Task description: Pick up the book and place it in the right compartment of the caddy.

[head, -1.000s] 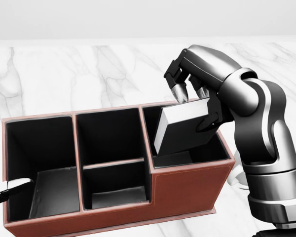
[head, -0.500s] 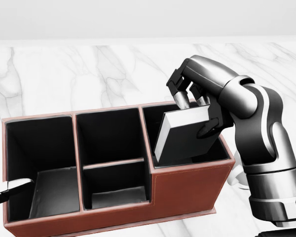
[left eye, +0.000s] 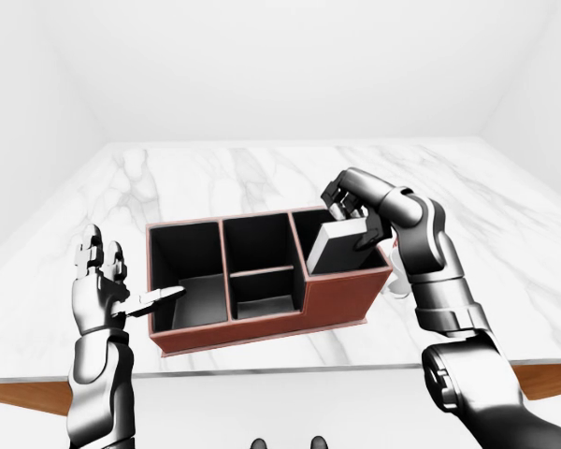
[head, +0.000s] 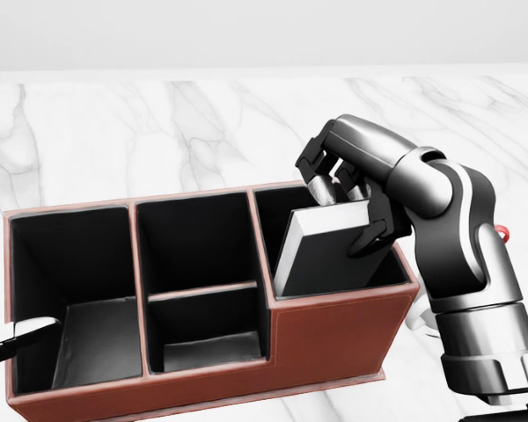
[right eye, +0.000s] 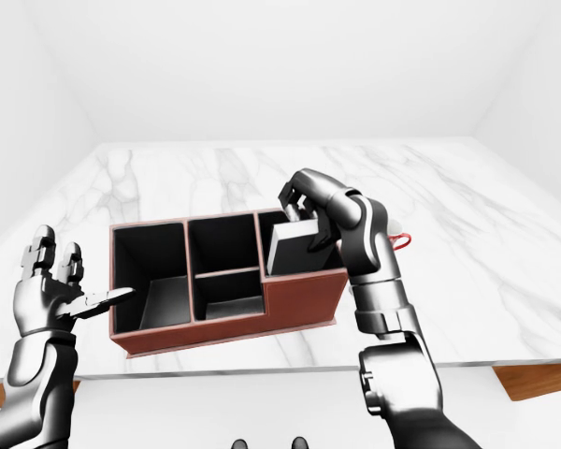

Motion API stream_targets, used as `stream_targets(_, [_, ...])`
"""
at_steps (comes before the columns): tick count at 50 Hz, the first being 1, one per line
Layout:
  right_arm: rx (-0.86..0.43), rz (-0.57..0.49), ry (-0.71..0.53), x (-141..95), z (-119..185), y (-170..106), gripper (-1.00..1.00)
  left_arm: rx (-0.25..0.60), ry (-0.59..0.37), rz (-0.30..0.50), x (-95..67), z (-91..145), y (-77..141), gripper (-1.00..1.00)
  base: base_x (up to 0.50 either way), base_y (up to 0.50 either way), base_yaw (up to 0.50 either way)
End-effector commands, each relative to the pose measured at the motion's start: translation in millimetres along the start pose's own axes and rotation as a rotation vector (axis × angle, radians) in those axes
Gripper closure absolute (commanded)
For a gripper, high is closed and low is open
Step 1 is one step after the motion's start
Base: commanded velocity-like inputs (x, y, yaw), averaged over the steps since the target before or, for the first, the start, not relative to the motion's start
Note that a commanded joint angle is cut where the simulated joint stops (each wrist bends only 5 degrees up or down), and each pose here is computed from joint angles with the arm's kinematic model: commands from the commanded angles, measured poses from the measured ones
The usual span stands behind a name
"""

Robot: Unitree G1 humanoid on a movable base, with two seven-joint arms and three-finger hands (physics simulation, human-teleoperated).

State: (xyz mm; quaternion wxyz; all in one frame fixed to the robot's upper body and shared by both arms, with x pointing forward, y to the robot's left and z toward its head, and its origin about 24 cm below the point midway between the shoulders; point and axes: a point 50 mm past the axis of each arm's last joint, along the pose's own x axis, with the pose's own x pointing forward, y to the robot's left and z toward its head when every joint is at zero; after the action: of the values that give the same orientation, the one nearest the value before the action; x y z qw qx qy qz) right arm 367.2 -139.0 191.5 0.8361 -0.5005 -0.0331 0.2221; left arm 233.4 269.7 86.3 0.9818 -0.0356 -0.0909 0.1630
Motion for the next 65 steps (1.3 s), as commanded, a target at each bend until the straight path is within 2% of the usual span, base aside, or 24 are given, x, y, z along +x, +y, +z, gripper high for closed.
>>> stream_targets(1, [0.025, 0.006, 0.008, 1, -4, 1, 1.00, 0.001, 0.000, 0.000, -0.2, 0, 0, -1.00, 0.00, 0.00, 0.00])
stream_targets(8, [0.054, 0.031, 0.021, 2, -11, 8, 1.00, 0.002, 0.001, 0.000, -0.2, -1, -1, -1.00, 0.00, 0.00, 0.00])
stream_targets(25, [0.041, 0.014, 0.006, 0, -7, 4, 1.00, 0.002, 0.003, -0.002, -0.7, -2, -1, -1.00, 0.00, 0.00, 0.00])
stream_targets(26, [0.039, 0.013, 0.007, 0, -7, 3, 0.93, 0.002, 0.002, -0.002, -0.6, -1, -1, -1.00, 0.00, 0.00, 0.00])
stream_targets(27, [0.038, 0.012, 0.008, 0, -7, 3, 0.65, 0.002, 0.002, -0.002, -0.5, -1, -1, -1.00, 0.00, 0.00, 0.00])
stream_targets(28, [0.038, 0.011, 0.008, 0, -7, 2, 0.58, 0.002, 0.002, -0.001, -0.5, -1, -1, -1.00, 0.00, 0.00, 0.00])
stream_targets(29, [0.035, 0.007, 0.006, 0, -6, 1, 0.24, 0.002, 0.002, -0.001, -0.3, -2, -1, -1.00, 0.00, 0.00, 0.00])
stream_targets(31, [0.028, -0.003, 0.000, -1, -4, -2, -1.00, 0.002, 0.002, -0.002, -0.3, -2, -1, -1.00, 0.00, 0.00, 0.00])
stream_targets(45, [-0.029, -0.069, -0.034, -8, 9, -18, -1.00, 0.002, 0.003, 0.000, 0.7, -2, 0, -1.00, 0.00, 0.00, 0.00])
stream_targets(55, [-0.091, -0.243, -0.201, -30, 52, -62, -1.00, 0.003, 0.003, -0.001, 0.3, -2, 0, -1.00, 0.00, 0.00, 0.00])
stream_targets(60, [-0.187, -0.319, -0.268, -47, 76, -71, -1.00, 0.002, 0.003, -0.001, -0.2, -1, 0, -1.00, 0.00, 0.00, 0.00])
stream_targets(65, [-0.198, -0.343, -0.284, -50, 82, -77, -1.00, 0.002, 0.002, -0.001, -0.4, -1, 0, -1.00, 0.00, 0.00, 0.00])
